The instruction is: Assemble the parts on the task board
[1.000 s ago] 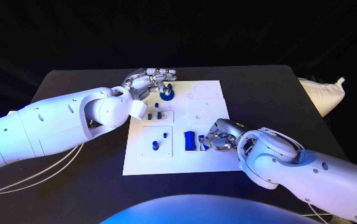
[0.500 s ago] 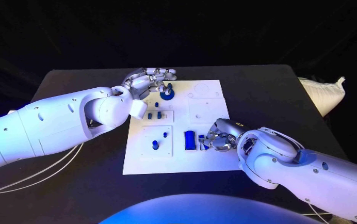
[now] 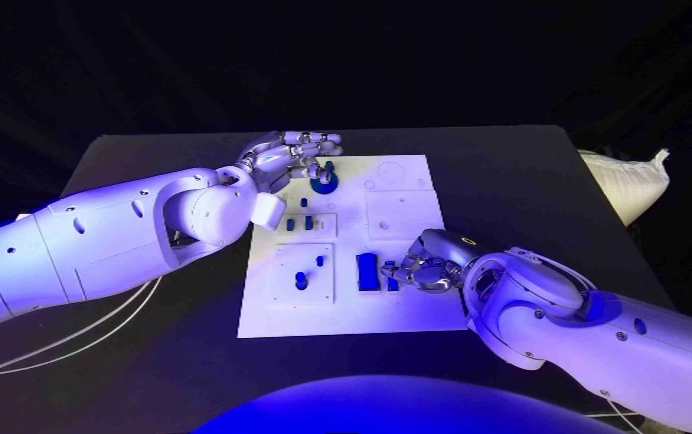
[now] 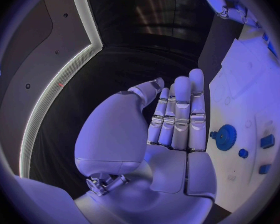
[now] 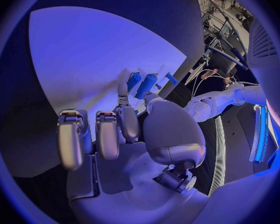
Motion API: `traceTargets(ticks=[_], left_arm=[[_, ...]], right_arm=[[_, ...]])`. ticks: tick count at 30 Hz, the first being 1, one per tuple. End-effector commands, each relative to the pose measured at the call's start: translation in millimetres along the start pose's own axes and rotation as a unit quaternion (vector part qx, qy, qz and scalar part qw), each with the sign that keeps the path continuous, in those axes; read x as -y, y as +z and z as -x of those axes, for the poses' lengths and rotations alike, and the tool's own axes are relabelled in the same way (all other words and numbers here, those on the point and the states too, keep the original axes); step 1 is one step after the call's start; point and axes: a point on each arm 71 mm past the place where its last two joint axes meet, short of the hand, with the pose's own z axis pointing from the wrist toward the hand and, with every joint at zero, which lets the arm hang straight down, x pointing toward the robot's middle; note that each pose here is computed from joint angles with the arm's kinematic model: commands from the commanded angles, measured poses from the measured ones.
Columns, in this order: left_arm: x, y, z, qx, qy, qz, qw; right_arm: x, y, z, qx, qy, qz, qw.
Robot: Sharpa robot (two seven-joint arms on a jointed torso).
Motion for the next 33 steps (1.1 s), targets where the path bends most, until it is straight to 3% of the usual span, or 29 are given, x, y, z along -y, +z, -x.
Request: traceTargets(ticks=[1,15,33], left_arm=[[0.1,0.0,-2.0,-0.011,-0.002,-0.001,1.000],[0.1,-0.6,-0.3,-0.009,-0.001,-0.001,1.000],[-0.8,1.2,-2.7,-0.013,-0.003,0.000,1.000]], right_arm=[[1,-2.5,1.4,0.006,-0.008,0.005,1.000],[9,-11.9,2.8,-0.002,-0.020,0.010,1.000],[14,-1.3,-1.0,-0.009,-0.025,-0.005,1.000]])
